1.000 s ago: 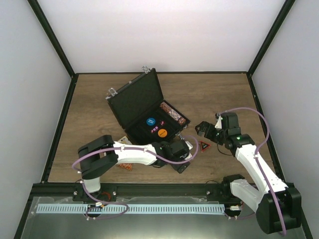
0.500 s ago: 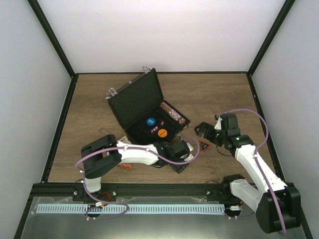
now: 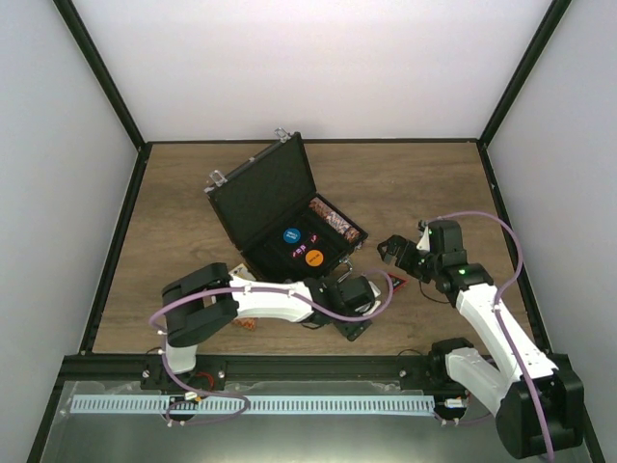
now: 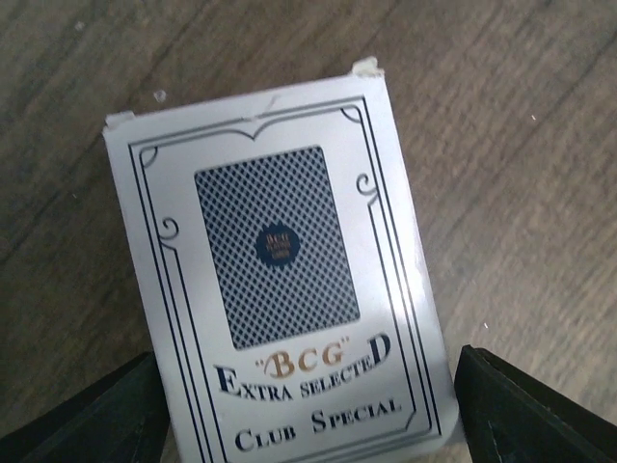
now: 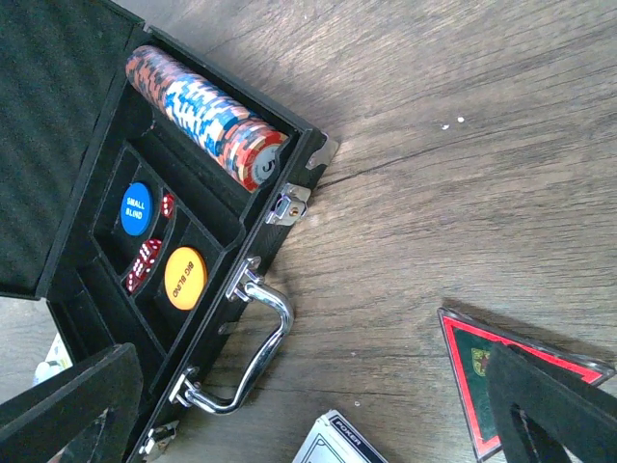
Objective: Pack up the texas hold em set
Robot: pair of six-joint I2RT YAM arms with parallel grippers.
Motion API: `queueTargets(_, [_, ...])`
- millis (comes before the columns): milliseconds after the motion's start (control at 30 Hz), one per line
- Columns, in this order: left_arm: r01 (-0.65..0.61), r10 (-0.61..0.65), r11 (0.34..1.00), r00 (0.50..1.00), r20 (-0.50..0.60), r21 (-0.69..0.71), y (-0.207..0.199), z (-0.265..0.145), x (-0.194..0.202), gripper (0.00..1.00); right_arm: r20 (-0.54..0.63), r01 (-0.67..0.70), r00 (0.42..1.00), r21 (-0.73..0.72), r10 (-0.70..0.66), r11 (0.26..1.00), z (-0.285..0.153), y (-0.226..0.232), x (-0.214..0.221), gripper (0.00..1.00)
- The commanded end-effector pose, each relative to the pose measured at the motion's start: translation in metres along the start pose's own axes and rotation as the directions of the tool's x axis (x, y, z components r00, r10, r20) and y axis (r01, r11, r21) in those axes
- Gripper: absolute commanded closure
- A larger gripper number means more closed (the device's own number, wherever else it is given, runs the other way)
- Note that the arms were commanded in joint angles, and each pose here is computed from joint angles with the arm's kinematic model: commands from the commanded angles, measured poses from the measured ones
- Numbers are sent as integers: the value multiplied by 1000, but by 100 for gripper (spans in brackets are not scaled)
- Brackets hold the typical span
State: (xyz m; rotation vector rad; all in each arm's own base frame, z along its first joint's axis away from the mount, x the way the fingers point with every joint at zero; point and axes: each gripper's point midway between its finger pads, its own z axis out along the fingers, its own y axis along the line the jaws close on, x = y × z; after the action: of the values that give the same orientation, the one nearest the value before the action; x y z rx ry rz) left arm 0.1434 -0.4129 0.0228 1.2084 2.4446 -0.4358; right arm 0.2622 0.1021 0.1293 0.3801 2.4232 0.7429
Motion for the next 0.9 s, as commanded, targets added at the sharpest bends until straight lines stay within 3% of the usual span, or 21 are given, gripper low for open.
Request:
queueTargets(0, [28,-29,997,999,-14,-78,10,5,-5,16,35,1,999,10,-2,1000,-4,-1,-7,0])
queueTargets(300, [105,-103,987,994,18,-118,13,11,-21,10,60,5,998,30,-7,1000,-10,-3,-9,0])
queueTargets(867, [120,-118,986,993,26,-115,12,15,-25,25,72,3,997,35,-6,999,-13,-3,-11,0])
